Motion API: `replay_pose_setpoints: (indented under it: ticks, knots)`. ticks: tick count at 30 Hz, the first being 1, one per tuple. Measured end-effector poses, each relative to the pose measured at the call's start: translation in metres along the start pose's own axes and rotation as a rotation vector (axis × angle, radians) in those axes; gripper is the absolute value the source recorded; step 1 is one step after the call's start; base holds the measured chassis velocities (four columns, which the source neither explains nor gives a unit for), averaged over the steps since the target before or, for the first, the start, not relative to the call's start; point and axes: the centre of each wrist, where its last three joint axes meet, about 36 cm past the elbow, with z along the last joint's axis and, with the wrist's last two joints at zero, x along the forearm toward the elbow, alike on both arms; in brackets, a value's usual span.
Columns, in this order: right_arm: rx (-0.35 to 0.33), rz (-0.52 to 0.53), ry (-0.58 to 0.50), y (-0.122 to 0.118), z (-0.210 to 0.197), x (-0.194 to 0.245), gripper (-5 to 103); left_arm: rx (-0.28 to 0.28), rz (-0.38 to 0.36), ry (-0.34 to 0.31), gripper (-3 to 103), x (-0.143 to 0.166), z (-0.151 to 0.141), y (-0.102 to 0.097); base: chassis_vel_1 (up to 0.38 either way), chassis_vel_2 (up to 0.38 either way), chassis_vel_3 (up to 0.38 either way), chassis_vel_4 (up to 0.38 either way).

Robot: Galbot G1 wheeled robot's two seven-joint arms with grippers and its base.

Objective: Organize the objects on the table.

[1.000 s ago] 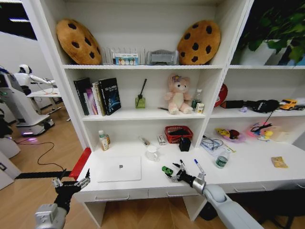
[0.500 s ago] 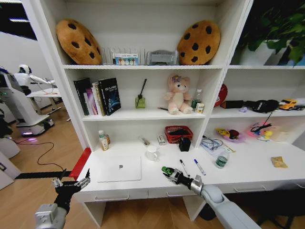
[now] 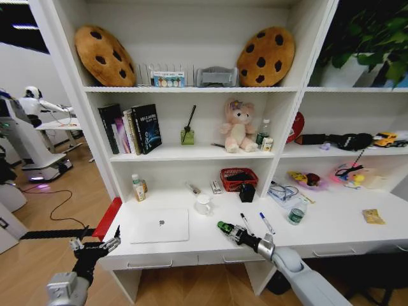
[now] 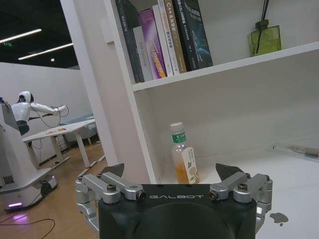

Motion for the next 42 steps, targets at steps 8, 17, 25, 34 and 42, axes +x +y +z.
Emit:
replay_pose_setpoints:
  ticks: [8,17,25,34,42]
  knots:
    - [0.104,-0.094,-0.152,-0.074,-0.154,-0.024,37,0.0,0.0,0.0,100,0.0,0.0,0.0,0.0,0.0,0.0,0.0]
    - [0.155,-0.09,-0.165,-0.161,-0.212,-0.127,37,0.0,0.0,0.0,100,0.0,0.0,0.0,0.0,0.0,0.0,0.0]
    - [0.114,-0.043,-0.093,-0.196,-0.213,-0.201,37,0.0,0.0,0.0,100,0.0,0.0,0.0,0.0,0.0,0.0,0.0]
    - [0.062,-0.031,-0.085,-0.185,-0.204,-0.24,37,0.0,0.0,0.0,100,0.0,0.0,0.0,0.0,0.0,0.0,0.0]
    - [0.055,0.017,-0.081,-0.186,-0.198,-0.241,37,0.0,0.0,0.0,100,0.0,0.0,0.0,0.0,0.0,0.0,0.0]
